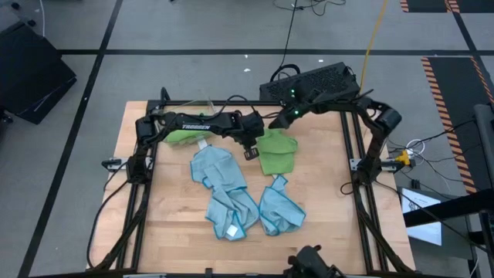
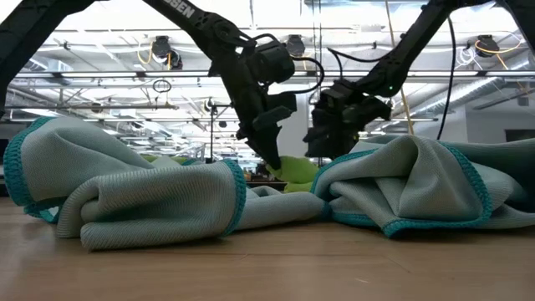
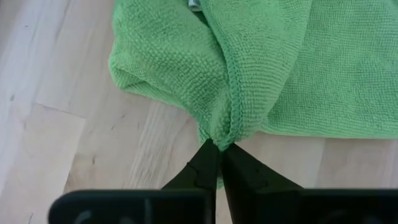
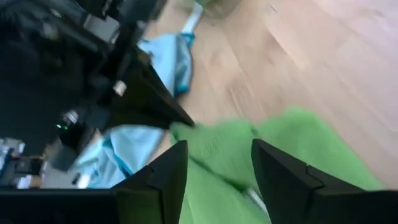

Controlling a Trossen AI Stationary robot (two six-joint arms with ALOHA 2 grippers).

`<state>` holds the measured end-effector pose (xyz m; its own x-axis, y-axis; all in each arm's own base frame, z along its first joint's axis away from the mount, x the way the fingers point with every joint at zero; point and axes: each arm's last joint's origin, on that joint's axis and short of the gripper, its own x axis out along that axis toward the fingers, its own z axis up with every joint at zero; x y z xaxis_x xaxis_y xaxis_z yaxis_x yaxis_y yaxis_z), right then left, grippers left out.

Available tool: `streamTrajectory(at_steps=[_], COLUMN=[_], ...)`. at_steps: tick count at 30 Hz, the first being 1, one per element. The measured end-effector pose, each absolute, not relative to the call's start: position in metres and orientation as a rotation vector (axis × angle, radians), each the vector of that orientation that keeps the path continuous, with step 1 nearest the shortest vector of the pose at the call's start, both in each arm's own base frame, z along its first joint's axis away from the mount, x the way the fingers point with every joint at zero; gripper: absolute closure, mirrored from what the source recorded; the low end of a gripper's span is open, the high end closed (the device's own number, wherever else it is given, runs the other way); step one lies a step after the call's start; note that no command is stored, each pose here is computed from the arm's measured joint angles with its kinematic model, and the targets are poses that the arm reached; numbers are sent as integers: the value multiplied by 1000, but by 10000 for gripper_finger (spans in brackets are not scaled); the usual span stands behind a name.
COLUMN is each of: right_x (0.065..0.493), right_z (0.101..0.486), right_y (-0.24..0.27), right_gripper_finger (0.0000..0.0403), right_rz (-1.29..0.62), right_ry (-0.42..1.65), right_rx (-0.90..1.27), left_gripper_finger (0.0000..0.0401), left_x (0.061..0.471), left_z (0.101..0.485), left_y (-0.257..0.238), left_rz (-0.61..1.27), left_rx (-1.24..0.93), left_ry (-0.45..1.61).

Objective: Fold microfiber towels
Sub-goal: Fold the green microfiber cloth

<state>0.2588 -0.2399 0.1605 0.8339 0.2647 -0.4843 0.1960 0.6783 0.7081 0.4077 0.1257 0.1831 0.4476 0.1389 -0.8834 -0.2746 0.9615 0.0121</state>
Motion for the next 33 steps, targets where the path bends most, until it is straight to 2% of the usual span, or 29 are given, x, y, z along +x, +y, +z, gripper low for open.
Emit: streamTrajectory(at_steps=[4, 8, 16, 19, 23, 24, 28, 33], right_x=[250, 257, 275, 274, 267, 263, 248, 234], right_z=[161, 158, 136, 137, 144, 145, 155, 170], right_y=[-241, -242, -239, -236, -236, -238, -242, -234], right_gripper_finger=[240, 241, 243, 276, 377, 388, 392, 396], right_rz=[65, 112, 170, 189, 183, 166, 122, 133], right_ry=[620, 586, 563, 579, 592, 602, 624, 664], right_rx=[753, 645, 700, 680, 647, 642, 621, 621], left_gripper_finger=[396, 384, 395, 390, 384, 387, 396, 378], left_x=[408, 409, 408, 408, 408, 408, 409, 412], left_z=[183, 184, 183, 183, 183, 183, 184, 186], left_y=[126, 126, 126, 126, 126, 126, 127, 129], left_rz=[256, 244, 236, 239, 241, 242, 260, 312], left_rx=[-138, -113, -87, -94, -95, -95, -109, -112], left_ry=[1076, 1071, 1082, 1083, 1082, 1081, 1061, 1018])
